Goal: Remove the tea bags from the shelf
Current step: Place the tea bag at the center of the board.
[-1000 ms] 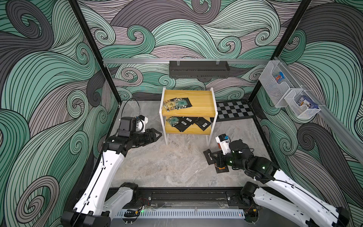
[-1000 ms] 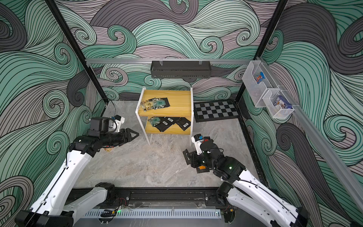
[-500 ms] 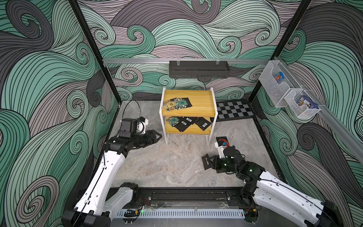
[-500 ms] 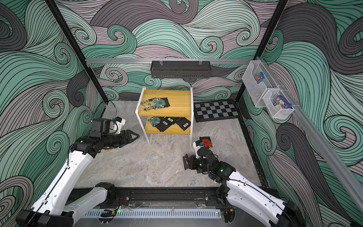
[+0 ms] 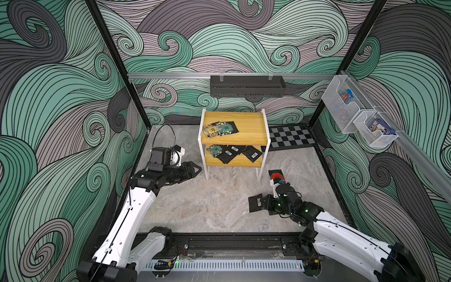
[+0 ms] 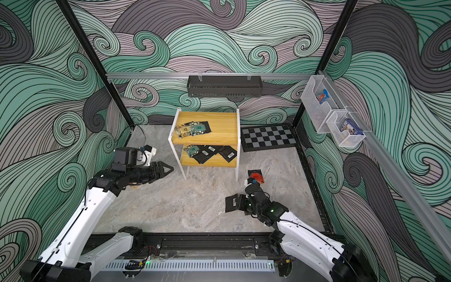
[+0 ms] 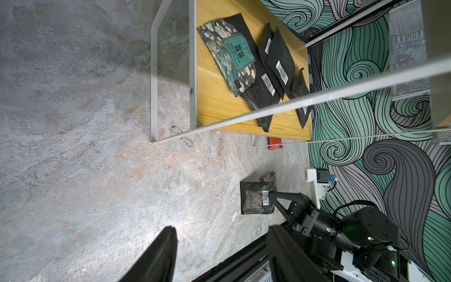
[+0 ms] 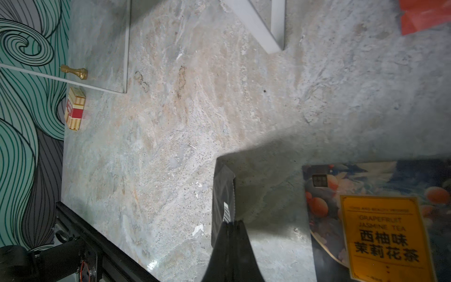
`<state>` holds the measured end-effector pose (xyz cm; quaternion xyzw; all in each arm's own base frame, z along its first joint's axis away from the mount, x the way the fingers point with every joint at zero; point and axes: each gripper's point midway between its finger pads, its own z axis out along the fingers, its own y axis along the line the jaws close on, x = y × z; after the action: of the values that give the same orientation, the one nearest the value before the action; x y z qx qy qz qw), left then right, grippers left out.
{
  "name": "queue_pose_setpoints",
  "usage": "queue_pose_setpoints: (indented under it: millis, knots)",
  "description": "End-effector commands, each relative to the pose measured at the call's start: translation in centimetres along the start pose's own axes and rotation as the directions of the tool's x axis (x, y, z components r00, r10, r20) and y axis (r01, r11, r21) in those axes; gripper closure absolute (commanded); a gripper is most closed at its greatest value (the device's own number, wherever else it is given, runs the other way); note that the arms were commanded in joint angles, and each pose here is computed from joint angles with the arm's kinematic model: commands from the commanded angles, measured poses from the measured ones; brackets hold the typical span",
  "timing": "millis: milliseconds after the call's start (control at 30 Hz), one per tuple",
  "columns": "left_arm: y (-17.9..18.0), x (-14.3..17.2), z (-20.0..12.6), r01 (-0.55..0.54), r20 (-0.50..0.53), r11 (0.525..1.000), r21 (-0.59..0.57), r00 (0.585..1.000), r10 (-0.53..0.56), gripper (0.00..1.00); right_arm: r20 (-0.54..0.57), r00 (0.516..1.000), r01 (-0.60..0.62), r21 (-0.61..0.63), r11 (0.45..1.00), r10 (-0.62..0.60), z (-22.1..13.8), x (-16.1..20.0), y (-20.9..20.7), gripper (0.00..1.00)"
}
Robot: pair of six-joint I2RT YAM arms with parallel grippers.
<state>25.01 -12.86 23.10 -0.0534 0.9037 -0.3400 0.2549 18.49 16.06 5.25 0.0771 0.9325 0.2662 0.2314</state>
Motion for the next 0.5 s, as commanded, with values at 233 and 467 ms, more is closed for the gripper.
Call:
queue_pose_setpoints:
  millis: [233, 467]
  knots:
    - [-0.2, -0.2, 0.3, -0.002, 0.000, 1.000, 0.013, 1.000, 0.002, 0.38, -0.003, 1.000, -0.017, 0.022, 1.000, 0.018, 1.4, 0.1, -0.9, 1.00]
    - [-0.2, -0.1, 0.3, 0.000, -0.003, 1.000, 0.009, 1.000, 0.000, 0.38, -0.014, 1.000, -0.007, 0.025, 1.000, 0.008, 2.3, -0.4, -0.2, 0.99]
